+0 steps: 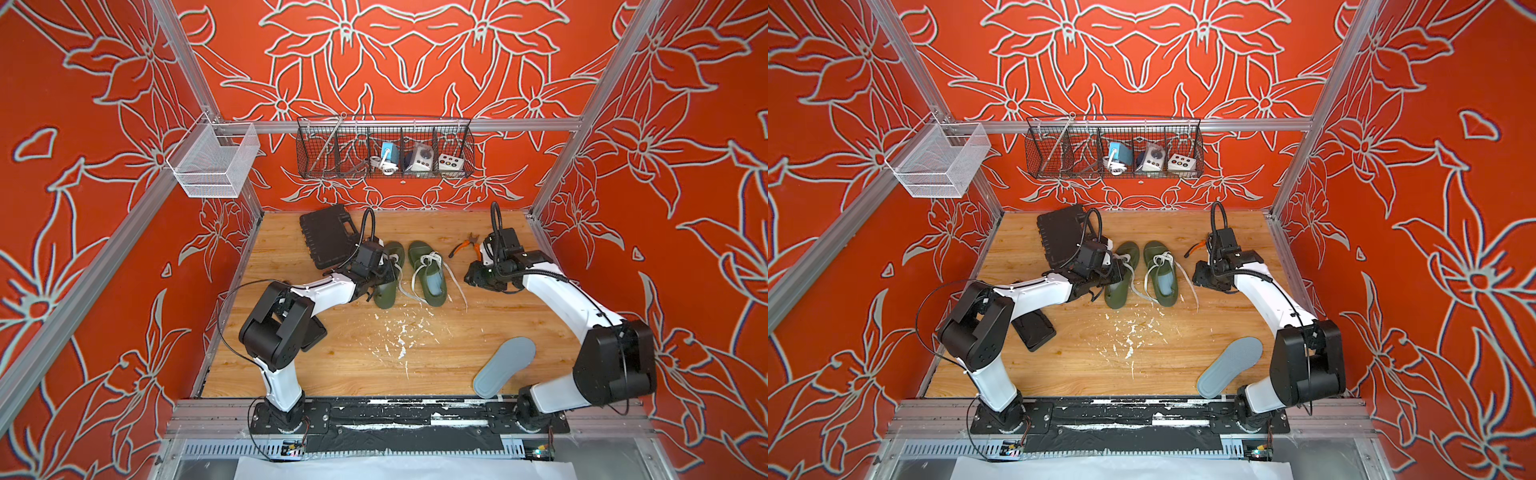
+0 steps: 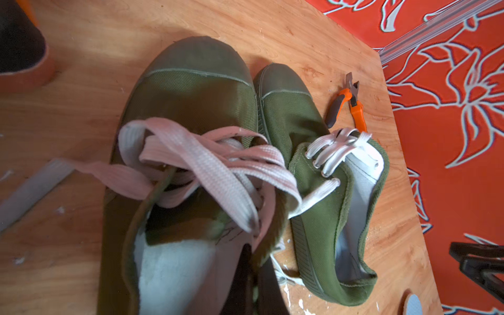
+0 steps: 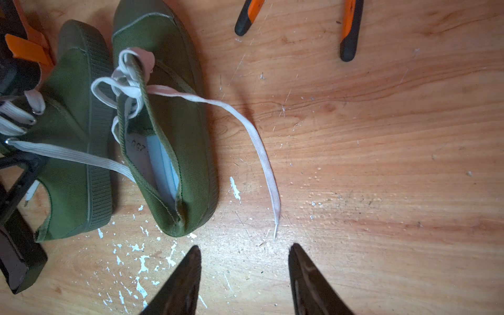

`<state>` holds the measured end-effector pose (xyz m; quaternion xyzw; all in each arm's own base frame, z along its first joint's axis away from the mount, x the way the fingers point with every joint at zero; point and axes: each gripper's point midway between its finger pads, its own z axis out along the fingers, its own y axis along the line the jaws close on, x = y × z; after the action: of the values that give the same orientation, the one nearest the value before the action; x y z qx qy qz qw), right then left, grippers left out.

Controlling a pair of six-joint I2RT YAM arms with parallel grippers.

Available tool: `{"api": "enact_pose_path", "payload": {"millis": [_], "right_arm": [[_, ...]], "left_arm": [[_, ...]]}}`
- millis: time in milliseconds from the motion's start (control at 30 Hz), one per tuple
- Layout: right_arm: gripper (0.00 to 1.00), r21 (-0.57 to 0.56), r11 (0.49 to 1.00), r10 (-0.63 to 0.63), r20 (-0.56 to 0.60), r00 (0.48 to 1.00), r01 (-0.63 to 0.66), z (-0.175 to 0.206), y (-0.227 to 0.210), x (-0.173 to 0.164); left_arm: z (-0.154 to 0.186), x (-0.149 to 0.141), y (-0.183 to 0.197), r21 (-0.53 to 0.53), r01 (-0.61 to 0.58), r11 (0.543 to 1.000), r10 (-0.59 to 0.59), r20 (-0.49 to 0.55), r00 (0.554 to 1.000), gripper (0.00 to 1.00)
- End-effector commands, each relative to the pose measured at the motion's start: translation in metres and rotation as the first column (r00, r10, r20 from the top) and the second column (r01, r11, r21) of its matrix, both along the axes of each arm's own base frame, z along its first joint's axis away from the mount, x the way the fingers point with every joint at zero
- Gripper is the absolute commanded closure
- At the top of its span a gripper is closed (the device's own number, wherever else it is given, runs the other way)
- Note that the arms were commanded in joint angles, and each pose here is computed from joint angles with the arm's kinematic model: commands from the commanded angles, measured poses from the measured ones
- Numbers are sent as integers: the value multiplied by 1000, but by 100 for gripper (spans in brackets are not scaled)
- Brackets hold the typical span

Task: Insert the insole into the shoe
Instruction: Adjust the shoe at the center of the board, then pick up the insole from the center of the board.

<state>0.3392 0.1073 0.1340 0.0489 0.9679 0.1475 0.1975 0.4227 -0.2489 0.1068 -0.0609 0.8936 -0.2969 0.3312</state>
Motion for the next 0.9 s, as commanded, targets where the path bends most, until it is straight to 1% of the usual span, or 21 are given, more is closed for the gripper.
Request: {"api": "enact_pose_path", "payload": {"millis": [0,100,233,400,600,700,767,867], "right_arm": [[46,6,1000,-10,9,1000,10,4,-3,-3],[46,6,1000,-7,11,1000,7,6,-4,-4],[45,11,1000,-9,12,1000,9,7,-4,-6],[46,53,998,-21,-10,1000,21,6,1,-12],[46,132,990,-47,-24,999,50,10,9,-26],[46,146,986,-71,-34,997,76,12,10,-35],[46,139,983,-115,-63,991,123,7,4,-46],[45,71,969,-227,-138,964,238,-9,-15,-73]], "left_arm": [[17,9,-14,-65,20,998,-17,43,999,97],[17,7,-20,-81,48,996,-46,32,998,71],[30,4,-15,-63,46,997,-42,56,998,56],[47,-7,-11,-48,62,997,-59,65,996,51],[67,-38,-11,-45,109,993,-105,84,991,51],[72,-58,-26,-60,168,984,-162,98,982,51],[73,-73,-42,-87,223,971,-213,113,971,51],[69,-94,-67,-134,305,943,-293,102,951,51]]}}
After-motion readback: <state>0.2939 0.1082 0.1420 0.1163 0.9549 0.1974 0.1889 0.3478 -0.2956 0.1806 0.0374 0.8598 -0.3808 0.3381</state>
